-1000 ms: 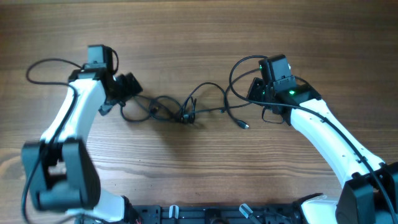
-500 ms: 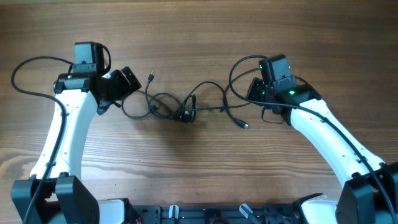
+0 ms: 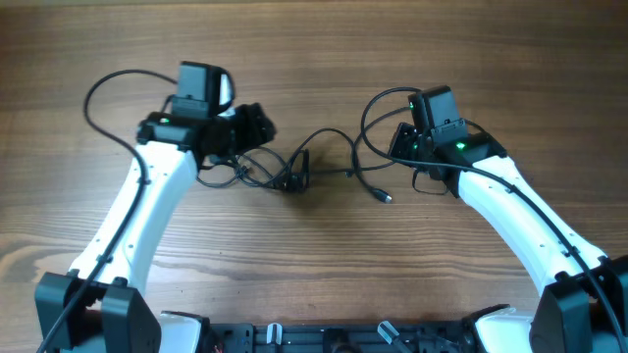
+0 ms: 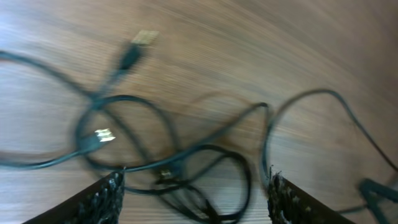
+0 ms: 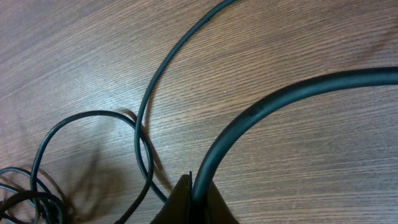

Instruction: Untangle cables

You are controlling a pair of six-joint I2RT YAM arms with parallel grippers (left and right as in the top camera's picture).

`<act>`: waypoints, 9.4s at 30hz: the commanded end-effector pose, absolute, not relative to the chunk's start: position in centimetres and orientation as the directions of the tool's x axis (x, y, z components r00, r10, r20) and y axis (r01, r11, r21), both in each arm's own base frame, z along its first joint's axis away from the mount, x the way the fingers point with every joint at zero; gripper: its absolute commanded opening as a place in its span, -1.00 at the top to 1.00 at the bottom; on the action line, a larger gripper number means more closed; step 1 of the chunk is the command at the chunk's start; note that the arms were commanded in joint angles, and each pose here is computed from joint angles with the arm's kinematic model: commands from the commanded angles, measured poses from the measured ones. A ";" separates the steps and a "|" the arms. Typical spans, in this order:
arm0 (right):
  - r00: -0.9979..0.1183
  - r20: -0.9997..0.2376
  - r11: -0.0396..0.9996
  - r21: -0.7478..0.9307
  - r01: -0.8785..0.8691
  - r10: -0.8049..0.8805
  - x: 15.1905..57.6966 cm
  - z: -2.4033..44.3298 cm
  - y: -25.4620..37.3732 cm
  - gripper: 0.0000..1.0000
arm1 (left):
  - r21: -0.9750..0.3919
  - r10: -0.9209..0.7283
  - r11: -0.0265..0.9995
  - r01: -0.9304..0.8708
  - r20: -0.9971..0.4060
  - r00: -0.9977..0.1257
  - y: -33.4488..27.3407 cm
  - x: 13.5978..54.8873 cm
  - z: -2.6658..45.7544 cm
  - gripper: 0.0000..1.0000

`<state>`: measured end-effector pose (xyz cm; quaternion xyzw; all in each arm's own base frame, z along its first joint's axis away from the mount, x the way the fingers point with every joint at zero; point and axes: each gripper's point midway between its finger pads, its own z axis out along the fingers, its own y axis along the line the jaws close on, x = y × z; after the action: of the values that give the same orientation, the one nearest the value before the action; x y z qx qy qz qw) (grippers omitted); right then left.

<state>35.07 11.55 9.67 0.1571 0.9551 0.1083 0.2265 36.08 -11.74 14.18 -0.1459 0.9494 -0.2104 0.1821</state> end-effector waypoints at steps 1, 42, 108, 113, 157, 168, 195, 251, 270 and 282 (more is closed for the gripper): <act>-0.855 -0.398 0.931 0.284 0.230 0.333 35.2 9.8 11.7 0.91 | -0.433 -0.292 0.891 -0.133 -0.326 -0.899 -14.6 36.6 13.7 -0.36; -0.854 -0.400 0.931 0.283 0.230 0.332 35.3 9.8 11.7 0.92 | -0.014 -0.494 0.863 -0.504 -0.226 -0.839 0.1 35.7 5.3 0.92; -0.625 -0.313 0.695 0.412 0.589 0.715 36.9 9.3 -7.1 -0.96 | -0.147 -0.687 0.725 -0.672 -0.099 -0.720 5.6 35.6 3.0 0.92; -0.710 -0.311 0.770 0.362 0.526 0.631 36.0 8.7 -6.0 -1.00 | -0.208 -0.662 0.741 -0.639 -0.066 -0.747 4.4 35.8 3.2 0.92; -0.979 -0.184 0.893 0.450 0.001 0.094 40.1 6.9 23.4 -0.79 | -0.259 -0.585 0.797 -0.546 -0.108 -0.804 2.2 37.4 3.5 0.89; -0.944 -0.329 0.863 0.470 -0.184 -0.022 40.9 4.0 31.4 -0.27 | -0.259 -0.585 0.797 -0.546 -0.108 -0.804 2.2 37.4 3.5 0.85; -0.828 -0.458 0.907 0.398 0.134 0.323 45.2 2.2 30.3 0.11 | -0.260 -0.586 0.796 -0.546 -0.108 -0.803 2.2 37.4 3.5 0.84; -0.834 -0.540 0.578 0.719 -0.386 0.114 41.4 20.6 37.3 0.91 | -0.260 -0.586 0.797 -0.546 -0.108 -0.803 2.2 37.4 3.5 0.84; -0.959 -0.224 0.788 0.616 0.000 0.175 40.3 15.8 19.5 0.91 | -0.260 -0.586 0.796 -0.546 -0.108 -0.803 2.2 37.4 3.5 0.83; -0.955 -0.232 0.971 -0.107 0.215 0.186 36.8 11.3 5.2 0.81 | -0.260 -0.586 0.797 -0.546 -0.108 -0.803 2.2 37.4 3.5 0.81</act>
<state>36.32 10.23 10.76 0.0993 0.9899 0.0715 0.0717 37.34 2.70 3.97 -0.3128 0.9390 -0.1027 0.0991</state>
